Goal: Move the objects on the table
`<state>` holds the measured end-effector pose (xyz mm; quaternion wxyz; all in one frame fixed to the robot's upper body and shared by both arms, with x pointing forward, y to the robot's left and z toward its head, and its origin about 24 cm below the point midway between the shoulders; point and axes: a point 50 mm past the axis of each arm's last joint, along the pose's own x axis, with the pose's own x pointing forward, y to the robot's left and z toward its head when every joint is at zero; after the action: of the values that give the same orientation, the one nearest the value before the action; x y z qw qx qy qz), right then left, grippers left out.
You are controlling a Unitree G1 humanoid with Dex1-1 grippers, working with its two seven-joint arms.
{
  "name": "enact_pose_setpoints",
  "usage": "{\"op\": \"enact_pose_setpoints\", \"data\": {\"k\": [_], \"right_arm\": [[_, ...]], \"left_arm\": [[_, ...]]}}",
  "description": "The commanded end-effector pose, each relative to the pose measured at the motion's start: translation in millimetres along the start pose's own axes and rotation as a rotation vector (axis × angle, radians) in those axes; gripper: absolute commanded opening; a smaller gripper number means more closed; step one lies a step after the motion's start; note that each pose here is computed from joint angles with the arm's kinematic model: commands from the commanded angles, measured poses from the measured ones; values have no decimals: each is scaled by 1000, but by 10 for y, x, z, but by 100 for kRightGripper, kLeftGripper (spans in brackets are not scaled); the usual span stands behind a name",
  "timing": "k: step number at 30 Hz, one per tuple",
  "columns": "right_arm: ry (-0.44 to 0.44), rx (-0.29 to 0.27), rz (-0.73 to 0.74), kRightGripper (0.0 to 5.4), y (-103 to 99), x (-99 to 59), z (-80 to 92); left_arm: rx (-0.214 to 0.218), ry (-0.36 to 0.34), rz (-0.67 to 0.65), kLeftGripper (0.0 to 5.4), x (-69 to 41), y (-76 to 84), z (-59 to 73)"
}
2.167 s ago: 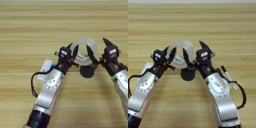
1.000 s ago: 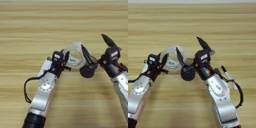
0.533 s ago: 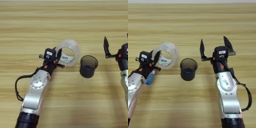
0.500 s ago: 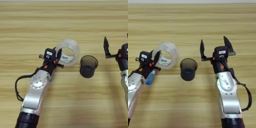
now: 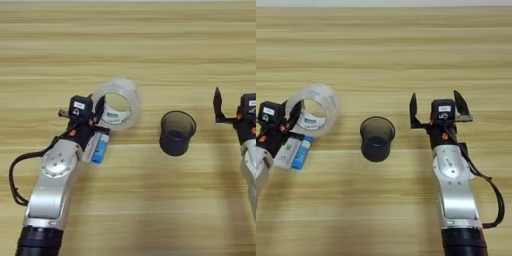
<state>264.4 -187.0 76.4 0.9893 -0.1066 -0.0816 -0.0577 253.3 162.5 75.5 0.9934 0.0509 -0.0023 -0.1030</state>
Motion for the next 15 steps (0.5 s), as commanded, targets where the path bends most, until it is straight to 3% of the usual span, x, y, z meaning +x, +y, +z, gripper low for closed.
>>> {"op": "enact_pose_setpoints", "data": {"k": [1, 8, 15], "right_arm": [[-6, -22, -17, 540, 20, -12, 3], [6, -18, -11, 540, 80, -50, 3], [7, -13, -7, 540, 95, -62, 8]], "left_arm": [[5, 1, 25, 101, -92, 165, 69], [40, 40, 68, 101, -208, 390, 48], [123, 99, 132, 101, -327, 742, 7]]}}
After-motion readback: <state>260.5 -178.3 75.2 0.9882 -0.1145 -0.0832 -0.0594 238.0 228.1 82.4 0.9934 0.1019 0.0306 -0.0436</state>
